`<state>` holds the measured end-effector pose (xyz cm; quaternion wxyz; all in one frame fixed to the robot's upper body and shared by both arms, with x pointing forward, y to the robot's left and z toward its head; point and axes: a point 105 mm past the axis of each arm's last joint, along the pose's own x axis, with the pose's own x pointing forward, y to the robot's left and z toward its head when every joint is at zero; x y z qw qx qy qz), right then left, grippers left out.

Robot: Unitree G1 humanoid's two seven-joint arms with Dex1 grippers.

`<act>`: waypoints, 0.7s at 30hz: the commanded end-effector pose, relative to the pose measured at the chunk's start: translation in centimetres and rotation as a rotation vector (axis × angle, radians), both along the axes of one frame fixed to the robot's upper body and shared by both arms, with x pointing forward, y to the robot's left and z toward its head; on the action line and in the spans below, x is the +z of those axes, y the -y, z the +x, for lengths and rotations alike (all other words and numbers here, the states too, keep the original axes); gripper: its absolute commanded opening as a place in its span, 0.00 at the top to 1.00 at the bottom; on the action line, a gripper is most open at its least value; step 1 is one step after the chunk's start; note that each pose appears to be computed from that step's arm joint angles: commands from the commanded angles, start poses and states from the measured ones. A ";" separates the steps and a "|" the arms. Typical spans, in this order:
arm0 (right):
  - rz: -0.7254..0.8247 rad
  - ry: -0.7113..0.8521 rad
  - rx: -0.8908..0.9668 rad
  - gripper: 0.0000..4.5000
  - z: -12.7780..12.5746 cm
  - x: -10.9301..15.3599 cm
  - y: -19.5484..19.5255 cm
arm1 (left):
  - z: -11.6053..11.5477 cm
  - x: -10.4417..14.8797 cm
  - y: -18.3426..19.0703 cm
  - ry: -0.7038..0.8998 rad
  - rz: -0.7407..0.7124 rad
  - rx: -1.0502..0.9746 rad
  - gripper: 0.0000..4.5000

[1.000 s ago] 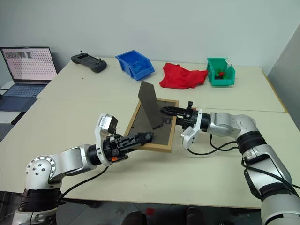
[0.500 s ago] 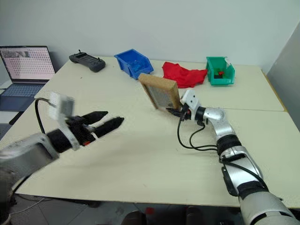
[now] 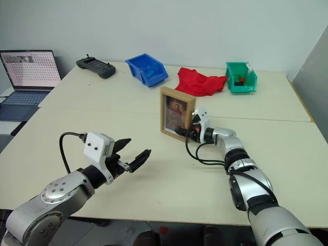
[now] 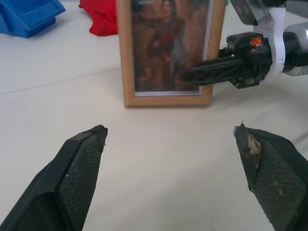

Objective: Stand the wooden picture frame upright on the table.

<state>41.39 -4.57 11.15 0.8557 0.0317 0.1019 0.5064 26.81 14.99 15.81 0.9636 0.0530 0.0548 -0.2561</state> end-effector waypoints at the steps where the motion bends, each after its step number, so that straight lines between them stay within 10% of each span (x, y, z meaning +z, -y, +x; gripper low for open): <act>1: -0.067 0.048 -0.017 0.37 0.0 -0.6 1.2 | 0.6 0.8 -0.5 0.047 0.002 -0.005 0.00; 9: -0.275 0.192 -0.042 0.01 -1.0 -2.3 5.6 | 2.5 1.6 -0.8 0.058 0.007 -0.046 0.00; 21: -0.187 0.267 -0.027 0.01 -7.8 9.7 7.1 | 5.3 5.0 -8.0 -0.008 0.107 -0.114 0.00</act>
